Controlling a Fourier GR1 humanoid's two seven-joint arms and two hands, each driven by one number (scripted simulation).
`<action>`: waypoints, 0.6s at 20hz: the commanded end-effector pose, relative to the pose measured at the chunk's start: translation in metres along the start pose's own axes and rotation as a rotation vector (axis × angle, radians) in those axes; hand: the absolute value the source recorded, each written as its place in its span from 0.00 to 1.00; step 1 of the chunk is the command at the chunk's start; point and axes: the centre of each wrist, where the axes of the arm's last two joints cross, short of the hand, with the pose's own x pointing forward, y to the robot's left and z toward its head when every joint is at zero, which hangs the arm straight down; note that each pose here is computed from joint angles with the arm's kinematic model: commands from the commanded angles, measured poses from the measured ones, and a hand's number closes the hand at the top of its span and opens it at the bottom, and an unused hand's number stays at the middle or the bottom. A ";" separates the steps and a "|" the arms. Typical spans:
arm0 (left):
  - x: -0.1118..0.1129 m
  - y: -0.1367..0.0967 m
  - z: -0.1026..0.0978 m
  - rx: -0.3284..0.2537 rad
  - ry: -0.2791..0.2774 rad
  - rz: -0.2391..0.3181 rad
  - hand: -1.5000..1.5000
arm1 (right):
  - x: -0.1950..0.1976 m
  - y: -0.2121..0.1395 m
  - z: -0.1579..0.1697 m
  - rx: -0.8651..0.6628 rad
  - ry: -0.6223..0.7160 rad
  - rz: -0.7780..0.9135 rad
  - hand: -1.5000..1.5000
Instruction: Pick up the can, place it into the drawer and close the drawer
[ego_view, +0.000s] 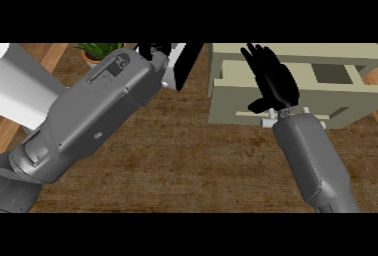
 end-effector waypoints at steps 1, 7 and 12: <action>-0.004 0.019 -0.001 0.024 -0.008 -0.013 0.00 | -0.002 0.024 -0.005 0.005 0.040 0.035 0.00; 0.016 0.033 -0.003 -0.005 -0.017 -0.004 0.00 | -0.023 0.024 -0.018 -0.040 0.072 0.053 0.00; 0.022 0.050 -0.003 0.002 0.007 0.003 0.00 | -0.034 0.027 -0.020 -0.094 0.092 0.064 0.00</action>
